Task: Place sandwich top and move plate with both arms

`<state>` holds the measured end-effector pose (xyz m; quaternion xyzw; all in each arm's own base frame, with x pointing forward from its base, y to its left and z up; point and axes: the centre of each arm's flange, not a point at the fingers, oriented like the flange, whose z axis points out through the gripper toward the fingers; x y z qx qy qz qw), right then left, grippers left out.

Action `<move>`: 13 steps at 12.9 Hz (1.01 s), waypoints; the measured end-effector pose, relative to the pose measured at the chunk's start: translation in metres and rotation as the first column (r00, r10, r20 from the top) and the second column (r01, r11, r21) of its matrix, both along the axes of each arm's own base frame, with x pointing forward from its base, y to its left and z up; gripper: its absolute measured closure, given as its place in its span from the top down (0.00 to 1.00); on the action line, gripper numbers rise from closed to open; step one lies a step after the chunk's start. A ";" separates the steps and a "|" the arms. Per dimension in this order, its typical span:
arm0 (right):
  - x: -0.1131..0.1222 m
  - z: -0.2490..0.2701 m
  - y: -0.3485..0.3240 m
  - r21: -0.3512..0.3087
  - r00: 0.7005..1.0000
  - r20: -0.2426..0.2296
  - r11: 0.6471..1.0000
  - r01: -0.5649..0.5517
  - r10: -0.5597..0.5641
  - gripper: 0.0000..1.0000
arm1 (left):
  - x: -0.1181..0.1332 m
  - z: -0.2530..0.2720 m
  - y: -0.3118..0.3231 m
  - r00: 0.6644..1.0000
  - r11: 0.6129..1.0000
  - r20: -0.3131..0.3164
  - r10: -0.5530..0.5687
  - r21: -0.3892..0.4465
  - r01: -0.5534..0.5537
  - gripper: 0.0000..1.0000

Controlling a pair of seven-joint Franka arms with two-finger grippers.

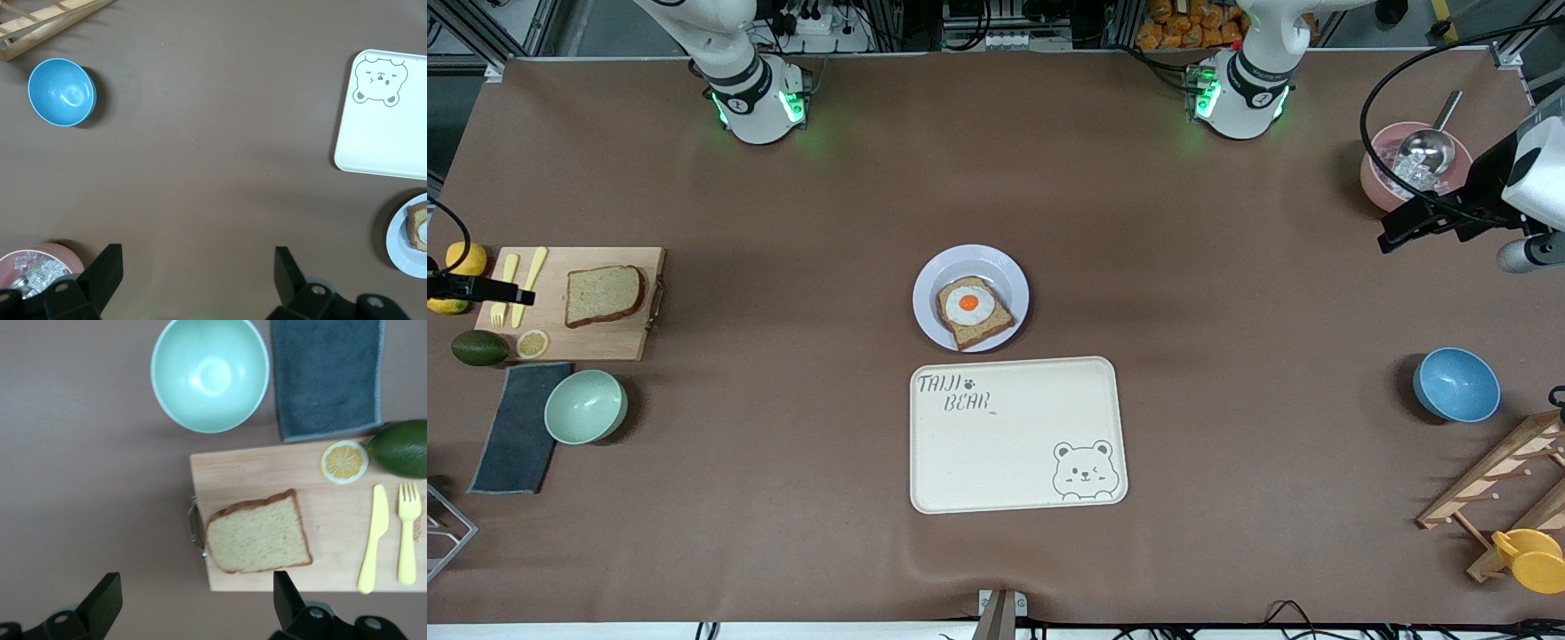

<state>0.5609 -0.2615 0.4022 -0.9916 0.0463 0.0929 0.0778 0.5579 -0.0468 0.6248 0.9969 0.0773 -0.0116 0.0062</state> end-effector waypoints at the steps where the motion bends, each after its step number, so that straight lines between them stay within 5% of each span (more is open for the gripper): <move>1: -0.001 -0.009 -0.011 0.004 1.000 0.008 1.000 -0.017 0.017 1.00 | 0.000 0.000 0.000 1.000 1.000 0.000 0.000 0.000 0.000 1.00; 13: -0.011 -0.090 -0.071 0.035 0.992 0.048 0.993 -0.117 0.115 0.97 | -0.004 -0.016 -0.002 0.998 1.000 -0.056 -0.009 0.003 0.009 1.00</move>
